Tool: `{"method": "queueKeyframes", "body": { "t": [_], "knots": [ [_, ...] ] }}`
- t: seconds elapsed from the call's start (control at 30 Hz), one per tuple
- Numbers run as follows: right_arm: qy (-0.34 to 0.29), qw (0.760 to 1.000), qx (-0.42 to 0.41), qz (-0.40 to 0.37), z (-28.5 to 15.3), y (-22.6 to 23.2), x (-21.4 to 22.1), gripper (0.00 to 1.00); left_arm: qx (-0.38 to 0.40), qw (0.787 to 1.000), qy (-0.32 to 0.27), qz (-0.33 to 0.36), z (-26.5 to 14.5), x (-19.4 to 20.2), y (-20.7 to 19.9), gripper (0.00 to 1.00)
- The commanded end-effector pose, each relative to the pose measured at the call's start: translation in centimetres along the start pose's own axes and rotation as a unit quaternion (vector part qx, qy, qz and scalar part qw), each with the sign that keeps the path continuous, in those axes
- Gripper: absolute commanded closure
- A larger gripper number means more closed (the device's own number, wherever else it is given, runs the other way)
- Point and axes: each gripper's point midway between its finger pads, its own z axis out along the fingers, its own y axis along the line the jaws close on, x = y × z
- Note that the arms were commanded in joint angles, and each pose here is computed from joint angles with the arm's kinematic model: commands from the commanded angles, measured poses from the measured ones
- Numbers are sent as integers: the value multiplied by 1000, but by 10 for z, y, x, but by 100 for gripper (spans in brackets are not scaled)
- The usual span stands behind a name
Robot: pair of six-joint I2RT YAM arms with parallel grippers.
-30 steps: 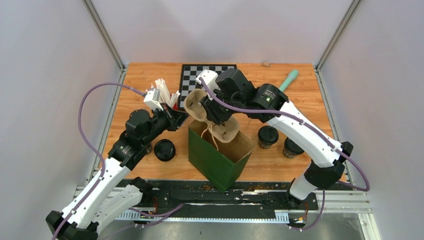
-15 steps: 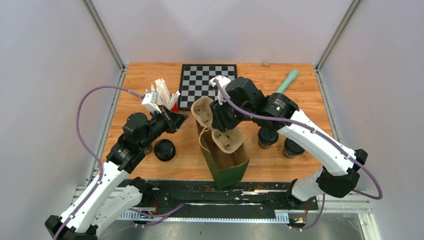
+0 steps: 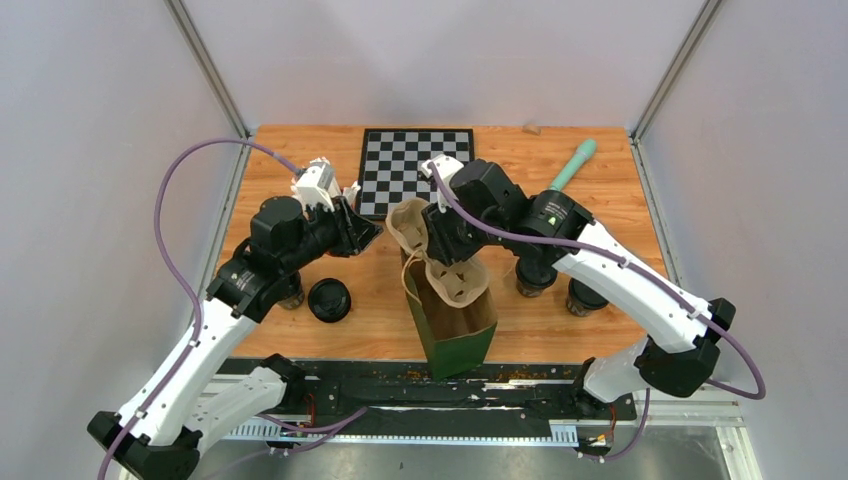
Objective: Pack the takeout coffee
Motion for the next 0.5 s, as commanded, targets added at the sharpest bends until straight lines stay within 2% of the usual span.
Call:
{"method": "queueKeyframes", "body": {
  "t": [0.0,0.1,0.27,0.47],
  "knots": [
    [-80,997,19,-6,-31,-6,-33,66,24,998,15,59,-8,-15,-16,63],
    [-113,994,10,-5,-40,-4,-40,67,66,994,32,79,-8,-25,-36,58],
    [-147,989,7,5,-45,-5,-43,67,56,994,21,86,1,-40,-36,55],
    [-172,985,1,16,-55,-5,-42,66,91,990,53,97,18,-37,-46,52]
  ]
}}
